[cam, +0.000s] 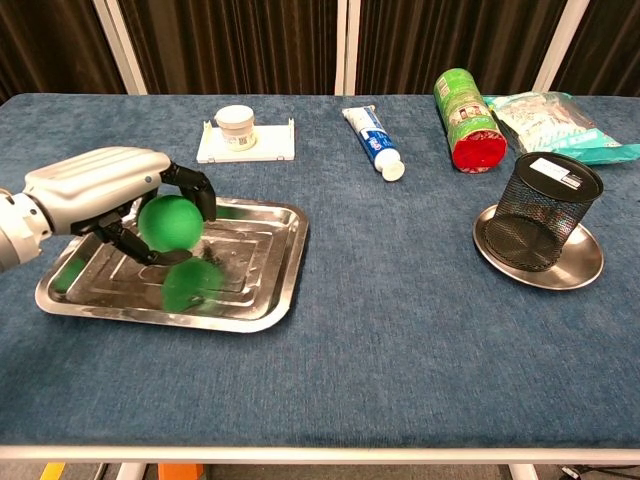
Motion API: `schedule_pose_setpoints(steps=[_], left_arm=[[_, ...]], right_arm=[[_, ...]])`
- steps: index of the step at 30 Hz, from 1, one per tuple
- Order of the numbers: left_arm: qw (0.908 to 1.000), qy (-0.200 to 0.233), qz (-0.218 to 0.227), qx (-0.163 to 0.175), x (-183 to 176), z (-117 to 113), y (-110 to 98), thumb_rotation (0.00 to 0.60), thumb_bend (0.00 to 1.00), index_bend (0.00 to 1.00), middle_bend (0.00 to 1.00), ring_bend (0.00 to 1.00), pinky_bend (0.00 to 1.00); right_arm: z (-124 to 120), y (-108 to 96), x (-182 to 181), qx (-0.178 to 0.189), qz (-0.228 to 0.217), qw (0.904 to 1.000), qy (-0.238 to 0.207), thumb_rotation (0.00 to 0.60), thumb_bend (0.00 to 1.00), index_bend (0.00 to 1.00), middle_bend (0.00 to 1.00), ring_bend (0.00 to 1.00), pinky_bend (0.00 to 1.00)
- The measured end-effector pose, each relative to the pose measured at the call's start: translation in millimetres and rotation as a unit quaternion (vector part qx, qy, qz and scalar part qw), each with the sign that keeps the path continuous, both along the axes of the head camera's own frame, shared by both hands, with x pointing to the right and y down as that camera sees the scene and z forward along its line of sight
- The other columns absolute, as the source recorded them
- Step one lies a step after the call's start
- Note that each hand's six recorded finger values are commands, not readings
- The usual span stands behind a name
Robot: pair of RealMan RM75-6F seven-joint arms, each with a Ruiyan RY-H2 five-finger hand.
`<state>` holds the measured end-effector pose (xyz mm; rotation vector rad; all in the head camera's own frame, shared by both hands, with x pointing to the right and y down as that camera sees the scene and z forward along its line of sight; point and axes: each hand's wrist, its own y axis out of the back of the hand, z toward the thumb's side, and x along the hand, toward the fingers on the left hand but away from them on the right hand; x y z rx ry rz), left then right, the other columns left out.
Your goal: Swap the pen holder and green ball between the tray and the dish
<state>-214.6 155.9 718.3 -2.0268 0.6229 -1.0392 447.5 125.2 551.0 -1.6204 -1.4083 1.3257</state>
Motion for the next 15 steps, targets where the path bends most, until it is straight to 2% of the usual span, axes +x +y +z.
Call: schedule_pose_setpoints(steps=[9,12,15], left_arm=[[1.0,0.007,-0.006,0.0,4.5,-1.4,2.9,0.6,0.12,0.26,0.25,0.21,0.49],[0.9997,0.013,-0.017,0.014,1.1,-12.6,-2.6,0.6,0.09,0.25,0.24,0.2,0.46],[0.9979,0.022,-0.039,0.046,-8.7,-32.4,-12.3,0.6,0.07,0.25,0.23,0.2,0.44]], right_arm=[[-2.4,0.7,0.9,0.003,0.0,1.0,-0.001,0.6,0.0,0.0,0.06,0.0,0.16],[-5.6,1.6,0.5,0.008,-0.002,1.0,0.0,0.6,0.0,0.0,0.06,0.0,0.16],[-7.1,5.4,-0.9,0.009,-0.006,0.9999,0.003,0.6,0.0,0.0,0.06,0.0,0.16]])
